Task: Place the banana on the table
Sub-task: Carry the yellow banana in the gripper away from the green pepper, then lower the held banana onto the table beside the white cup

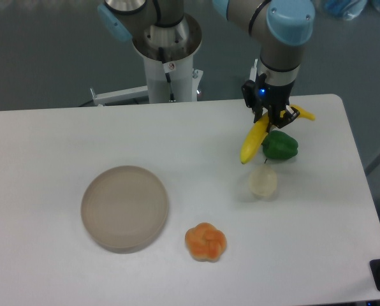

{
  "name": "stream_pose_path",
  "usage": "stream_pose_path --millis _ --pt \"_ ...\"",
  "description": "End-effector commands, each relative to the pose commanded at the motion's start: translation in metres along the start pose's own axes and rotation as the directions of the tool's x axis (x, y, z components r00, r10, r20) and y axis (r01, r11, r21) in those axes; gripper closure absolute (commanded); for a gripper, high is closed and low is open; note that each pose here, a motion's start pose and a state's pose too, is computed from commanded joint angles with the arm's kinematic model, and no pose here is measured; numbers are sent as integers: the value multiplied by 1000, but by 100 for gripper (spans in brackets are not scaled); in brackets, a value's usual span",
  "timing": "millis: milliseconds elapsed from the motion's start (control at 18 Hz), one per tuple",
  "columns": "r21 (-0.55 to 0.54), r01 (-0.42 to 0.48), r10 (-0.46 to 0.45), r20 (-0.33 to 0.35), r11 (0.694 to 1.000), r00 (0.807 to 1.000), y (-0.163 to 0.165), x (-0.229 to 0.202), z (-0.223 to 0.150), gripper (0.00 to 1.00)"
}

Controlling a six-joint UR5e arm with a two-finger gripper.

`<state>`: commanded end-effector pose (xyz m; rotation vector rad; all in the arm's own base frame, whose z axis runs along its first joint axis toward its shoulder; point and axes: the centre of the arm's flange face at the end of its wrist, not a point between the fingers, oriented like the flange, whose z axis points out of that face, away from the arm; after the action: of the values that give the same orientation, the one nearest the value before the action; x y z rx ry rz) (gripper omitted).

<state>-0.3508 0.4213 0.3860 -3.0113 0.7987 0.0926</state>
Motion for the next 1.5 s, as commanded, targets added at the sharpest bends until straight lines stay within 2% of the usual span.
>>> stream_pose_path --millis 278,611,778,889,1000,1167,1278,1500 --pt "2 2 -2 7 1000 1000 -2 -19 0 76" --pt "2 3 -3 4 1000 1000 -8 -68 16 76" --pt "0 3 -3 2 1000 1000 -10 -88 40 76" --pt "6 -5 4 47 1000 999 -16 -103 68 76" --pt "8 -20 20 53 1000 998 -28 -112 96 76" --pt "12 -34 33 80 999 996 -41 -132 118 76" --pt "9 -38 38 76 999 996 -47 -147 134 76" --pt "4 -53 53 51 999 997 -57 -145 154 76"
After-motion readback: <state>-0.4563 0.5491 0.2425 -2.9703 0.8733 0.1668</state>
